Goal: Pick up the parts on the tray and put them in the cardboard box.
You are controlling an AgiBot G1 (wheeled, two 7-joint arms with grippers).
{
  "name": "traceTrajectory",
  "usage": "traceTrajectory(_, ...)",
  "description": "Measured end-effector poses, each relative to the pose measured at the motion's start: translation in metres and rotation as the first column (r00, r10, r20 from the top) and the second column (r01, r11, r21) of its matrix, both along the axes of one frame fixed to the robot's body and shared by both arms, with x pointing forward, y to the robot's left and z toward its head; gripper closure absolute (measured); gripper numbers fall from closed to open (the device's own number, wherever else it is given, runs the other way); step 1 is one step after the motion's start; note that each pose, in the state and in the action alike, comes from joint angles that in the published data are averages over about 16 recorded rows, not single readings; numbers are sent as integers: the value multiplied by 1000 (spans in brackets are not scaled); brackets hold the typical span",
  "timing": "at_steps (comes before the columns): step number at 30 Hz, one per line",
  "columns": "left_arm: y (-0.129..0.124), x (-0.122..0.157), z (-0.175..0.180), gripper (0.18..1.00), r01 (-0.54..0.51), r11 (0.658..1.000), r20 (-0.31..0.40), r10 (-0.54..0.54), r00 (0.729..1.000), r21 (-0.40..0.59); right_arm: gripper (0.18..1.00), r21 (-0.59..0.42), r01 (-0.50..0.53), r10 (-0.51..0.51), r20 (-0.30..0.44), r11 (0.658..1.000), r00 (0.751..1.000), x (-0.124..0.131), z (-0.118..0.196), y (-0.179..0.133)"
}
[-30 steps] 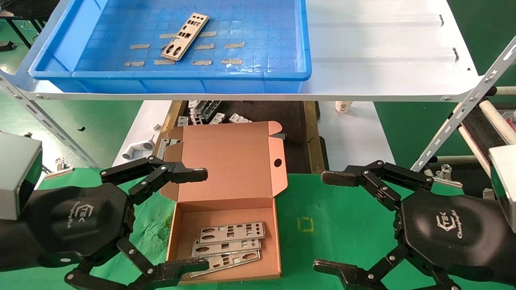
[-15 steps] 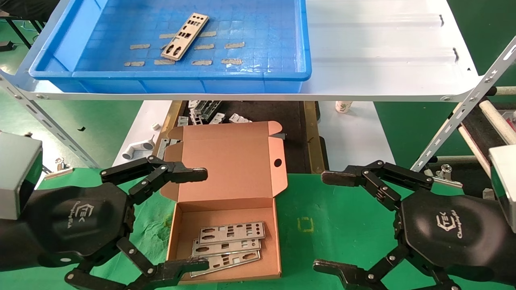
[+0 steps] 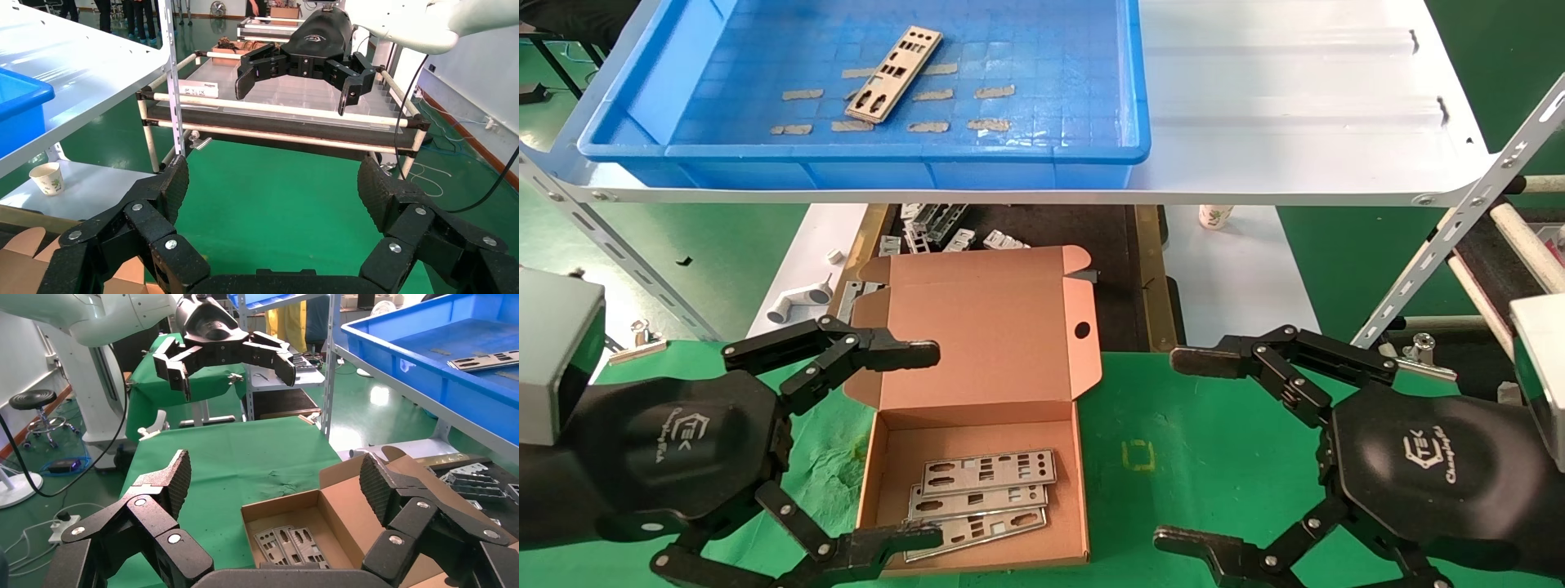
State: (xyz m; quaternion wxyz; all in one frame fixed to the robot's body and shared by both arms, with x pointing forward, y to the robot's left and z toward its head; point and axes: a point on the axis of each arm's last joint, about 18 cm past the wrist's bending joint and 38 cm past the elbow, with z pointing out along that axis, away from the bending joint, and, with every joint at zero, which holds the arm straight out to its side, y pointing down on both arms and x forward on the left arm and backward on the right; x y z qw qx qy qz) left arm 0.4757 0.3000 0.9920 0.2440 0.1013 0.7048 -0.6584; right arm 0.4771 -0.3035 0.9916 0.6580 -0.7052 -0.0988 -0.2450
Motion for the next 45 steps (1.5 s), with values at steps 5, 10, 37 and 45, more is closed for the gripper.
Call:
traceTrajectory(5, 0, 0, 0, 184, 0, 1000, 0, 0, 1000, 0, 178, 0, 0, 0, 0, 1000, 1000, 0, 0, 0)
traceTrajectory(10, 0, 0, 0, 184, 0, 1000, 0, 0, 1000, 0, 178, 0, 0, 0, 0, 1000, 1000, 0, 0, 0)
traceTrajectory(37, 0, 0, 0, 184, 0, 1000, 0, 0, 1000, 0, 178, 0, 0, 0, 0, 1000, 1000, 0, 0, 0)
traceTrajectory(45, 0, 0, 0, 184, 0, 1000, 0, 0, 1000, 0, 178, 0, 0, 0, 0, 1000, 1000, 0, 0, 0)
